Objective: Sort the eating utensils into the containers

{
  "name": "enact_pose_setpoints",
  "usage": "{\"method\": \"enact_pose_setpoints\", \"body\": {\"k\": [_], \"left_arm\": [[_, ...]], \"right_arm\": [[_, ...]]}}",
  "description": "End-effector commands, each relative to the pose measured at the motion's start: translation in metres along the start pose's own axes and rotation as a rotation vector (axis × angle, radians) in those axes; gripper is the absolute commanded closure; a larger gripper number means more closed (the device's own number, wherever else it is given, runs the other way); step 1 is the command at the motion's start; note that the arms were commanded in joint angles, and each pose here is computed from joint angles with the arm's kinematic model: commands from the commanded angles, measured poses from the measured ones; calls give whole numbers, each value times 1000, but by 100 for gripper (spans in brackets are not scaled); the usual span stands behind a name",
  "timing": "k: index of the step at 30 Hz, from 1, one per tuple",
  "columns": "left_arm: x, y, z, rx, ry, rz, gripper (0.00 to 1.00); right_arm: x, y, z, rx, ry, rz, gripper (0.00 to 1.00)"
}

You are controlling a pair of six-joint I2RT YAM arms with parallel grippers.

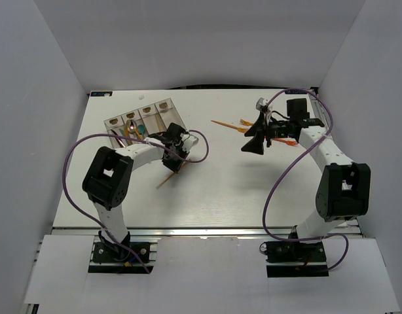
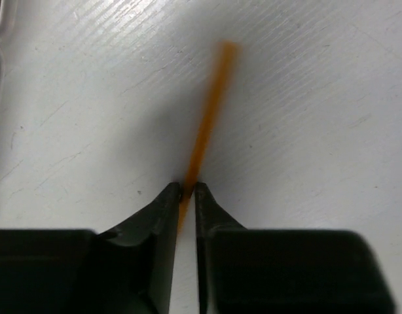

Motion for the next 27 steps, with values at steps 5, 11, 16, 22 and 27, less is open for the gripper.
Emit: {"method": "enact_pose_setpoints", "body": {"k": [5, 11, 16, 22, 27], "left_arm": [[-16, -8, 0, -53, 14, 44, 90], [18, -21, 42, -144, -149, 128, 100], [55, -17, 98, -222, -383, 263, 100], [80, 41, 130, -273, -596, 507, 100], [108, 92, 121, -161, -674, 703, 100]], "right_arm": [[2, 1, 3, 2, 16, 14, 11], [-1, 6, 8, -16, 61, 42, 11], [-1, 7, 12, -41, 76, 70, 11], [0, 5, 12, -52, 77, 87, 11], [3, 4, 11, -52, 64, 77, 11]]}}
Point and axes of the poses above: each gripper's point midway between its finger pads, its own z axis back along the fingers, its own y axis along the line the jaws close on, x = y × z, the point moved 8 cm from there along z, back along the fingers, and after that the axes turned 8 degrees about z, right-handed, at the moved point
